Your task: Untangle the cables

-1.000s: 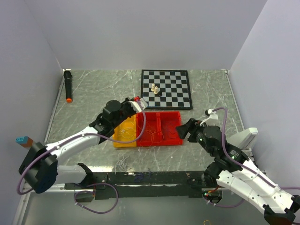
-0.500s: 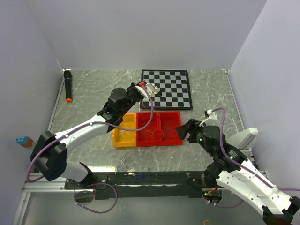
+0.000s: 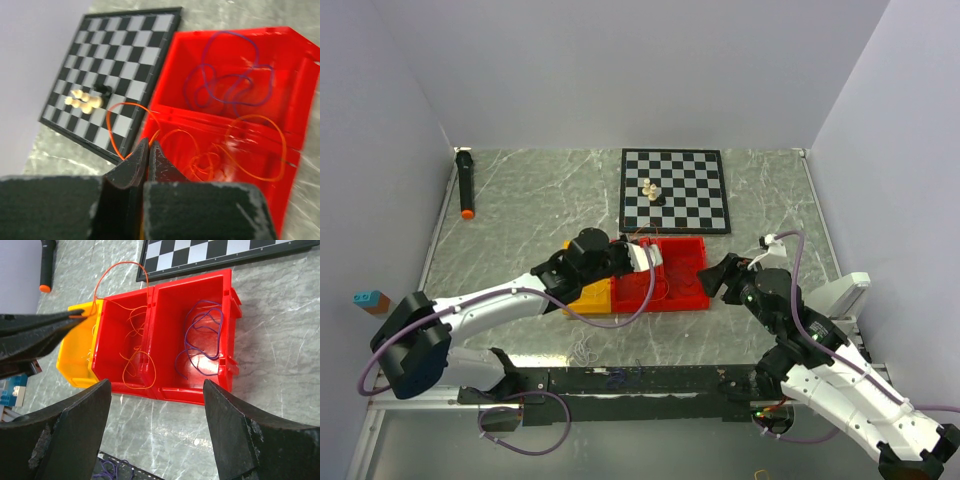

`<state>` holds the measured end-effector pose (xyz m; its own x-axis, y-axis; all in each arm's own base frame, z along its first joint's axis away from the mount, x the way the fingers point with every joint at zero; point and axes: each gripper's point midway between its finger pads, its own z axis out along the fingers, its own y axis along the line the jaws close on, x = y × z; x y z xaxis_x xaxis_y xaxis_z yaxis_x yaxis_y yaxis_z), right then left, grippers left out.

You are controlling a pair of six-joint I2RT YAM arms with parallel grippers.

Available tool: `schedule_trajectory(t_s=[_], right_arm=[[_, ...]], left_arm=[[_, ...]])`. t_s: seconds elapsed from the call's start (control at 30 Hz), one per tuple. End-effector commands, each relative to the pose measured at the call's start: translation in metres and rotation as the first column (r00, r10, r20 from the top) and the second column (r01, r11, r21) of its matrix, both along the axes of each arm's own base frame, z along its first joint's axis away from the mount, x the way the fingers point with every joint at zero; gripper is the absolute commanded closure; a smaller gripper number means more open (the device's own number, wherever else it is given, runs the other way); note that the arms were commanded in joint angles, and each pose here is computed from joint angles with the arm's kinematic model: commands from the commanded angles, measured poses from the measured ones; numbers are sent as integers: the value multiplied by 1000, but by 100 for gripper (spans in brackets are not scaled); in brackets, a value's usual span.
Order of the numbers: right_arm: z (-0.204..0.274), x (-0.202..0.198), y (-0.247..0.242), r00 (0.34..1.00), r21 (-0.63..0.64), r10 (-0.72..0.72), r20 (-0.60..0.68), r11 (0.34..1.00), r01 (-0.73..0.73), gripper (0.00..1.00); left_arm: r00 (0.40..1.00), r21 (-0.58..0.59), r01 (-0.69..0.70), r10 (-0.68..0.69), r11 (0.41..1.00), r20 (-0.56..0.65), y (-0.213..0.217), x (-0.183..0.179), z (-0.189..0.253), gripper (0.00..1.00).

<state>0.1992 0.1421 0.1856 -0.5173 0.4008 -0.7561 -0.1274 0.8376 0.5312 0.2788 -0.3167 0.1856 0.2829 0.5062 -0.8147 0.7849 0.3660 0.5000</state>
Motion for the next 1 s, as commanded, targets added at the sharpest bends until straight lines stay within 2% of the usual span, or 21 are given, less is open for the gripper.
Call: schedule_trajectory(t_s=[0.0,0.2,0.33,0.43,0.5,0.57,0.63,0.67,0.77,0.97], right_arm=[[7,1,0,1000,15,1,20,1000,-2,19],[4,1,-3,1000,9,-10,16,1000,10,19],[4,2,-4,1000,8,-13,22,1000,13,19],[2,4,-3,1000,5,-13,18,1000,13,19],[2,4,-2,1000,8,-10,17,1000,10,19],[1,4,-2,1000,19,-7,18,1000,7,19],[2,3,-1,1000,30,-5,20,1000,4,19],[2,3,-1,1000,35,-4,23,999,3,19],[0,3,0,1000,41,-3,14,999,2,19],[1,3,4,1000,52,14,11,999,-15,18]], left_arm=[[996,1,55,-54,999,-74,-3,-17,-6,99],[983,32,54,-47,998,-176,-3,-25,-40,99],[969,57,133,-117,990,-218,-12,-38,-58,99],[944,118,253,-218,960,-246,-17,-59,-77,99],[935,141,282,-238,949,-265,-19,-67,-87,99],[930,163,284,-230,945,-286,-16,-71,-99,92],[931,171,272,-215,947,-295,-13,-71,-104,72],[932,172,268,-210,948,-297,-13,-71,-105,68],[942,151,242,-194,958,-274,-16,-65,-96,65],[968,114,189,-165,975,-187,-28,-44,-41,44]])
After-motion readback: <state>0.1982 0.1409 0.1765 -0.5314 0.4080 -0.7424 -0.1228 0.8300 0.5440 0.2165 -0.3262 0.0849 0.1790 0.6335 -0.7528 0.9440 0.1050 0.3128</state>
